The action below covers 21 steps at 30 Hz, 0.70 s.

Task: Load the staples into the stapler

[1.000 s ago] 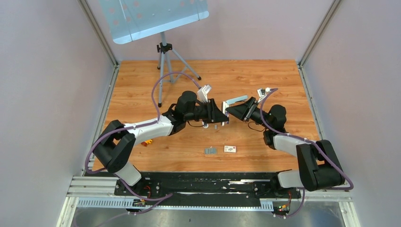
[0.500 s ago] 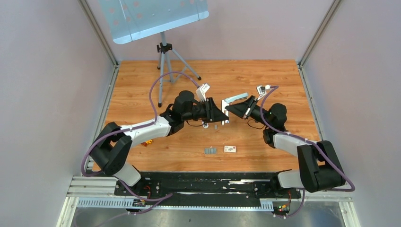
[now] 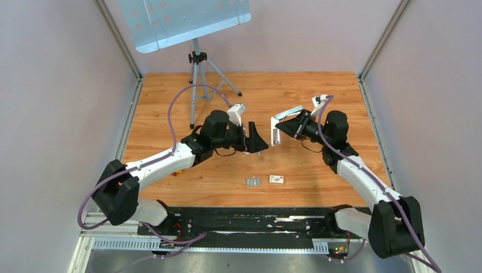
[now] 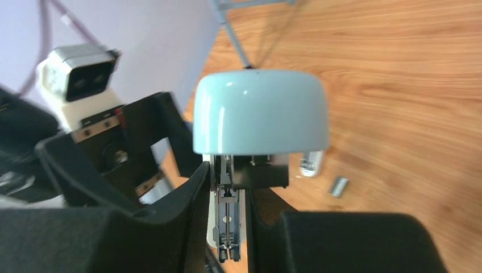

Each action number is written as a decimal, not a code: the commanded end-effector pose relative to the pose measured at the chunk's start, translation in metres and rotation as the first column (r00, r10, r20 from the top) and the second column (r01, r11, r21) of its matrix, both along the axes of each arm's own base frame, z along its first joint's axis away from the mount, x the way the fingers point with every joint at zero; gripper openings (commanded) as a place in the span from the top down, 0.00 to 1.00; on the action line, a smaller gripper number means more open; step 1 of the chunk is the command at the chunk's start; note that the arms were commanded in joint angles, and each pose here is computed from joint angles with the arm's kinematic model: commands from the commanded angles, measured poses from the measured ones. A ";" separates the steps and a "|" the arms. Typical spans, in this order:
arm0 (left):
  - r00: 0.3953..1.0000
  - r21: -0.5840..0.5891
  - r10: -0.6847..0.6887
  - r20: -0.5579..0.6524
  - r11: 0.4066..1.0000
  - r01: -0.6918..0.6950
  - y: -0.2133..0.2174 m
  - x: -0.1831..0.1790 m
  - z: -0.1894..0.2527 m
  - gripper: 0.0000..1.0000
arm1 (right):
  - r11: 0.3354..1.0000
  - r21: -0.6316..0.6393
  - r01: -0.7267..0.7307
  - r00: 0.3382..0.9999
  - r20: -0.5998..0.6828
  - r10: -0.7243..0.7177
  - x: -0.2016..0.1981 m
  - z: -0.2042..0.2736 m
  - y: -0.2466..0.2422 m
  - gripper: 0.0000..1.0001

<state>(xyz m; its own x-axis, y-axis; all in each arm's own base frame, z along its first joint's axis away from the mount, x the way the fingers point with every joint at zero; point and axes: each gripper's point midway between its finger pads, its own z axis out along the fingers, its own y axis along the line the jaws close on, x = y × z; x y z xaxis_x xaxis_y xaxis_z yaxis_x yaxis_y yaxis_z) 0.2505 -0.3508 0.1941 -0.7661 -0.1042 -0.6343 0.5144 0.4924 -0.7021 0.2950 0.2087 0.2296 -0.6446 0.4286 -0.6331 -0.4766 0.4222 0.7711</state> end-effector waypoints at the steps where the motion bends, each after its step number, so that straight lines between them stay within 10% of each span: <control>1: 0.996 0.230 0.066 0.056 0.970 -0.077 0.040 -0.001 -0.029 0.00 | 0.918 -0.368 0.149 0.983 -0.046 -0.178 0.009 -0.049 -0.044 0.90; 16: 0.916 0.426 0.349 0.198 0.811 -0.401 0.137 0.018 -0.044 0.00 | 0.470 -0.870 0.149 0.883 -0.097 -0.459 0.020 -0.155 -0.114 0.85; 21: 0.942 0.461 0.304 0.143 0.822 -0.335 0.127 0.017 -0.051 0.18 | 0.384 -0.915 0.123 0.880 -0.078 -0.468 0.023 -0.169 -0.105 0.83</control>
<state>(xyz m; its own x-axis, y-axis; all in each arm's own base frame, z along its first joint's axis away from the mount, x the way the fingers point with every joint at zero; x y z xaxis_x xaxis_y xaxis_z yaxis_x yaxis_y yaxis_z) 0.2670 -0.2231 0.1508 -0.6699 -0.0492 -0.7408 0.3064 0.8906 -0.3362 0.3115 0.1101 0.0588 -0.8126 0.0226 -0.5824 -0.0373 0.9952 0.0907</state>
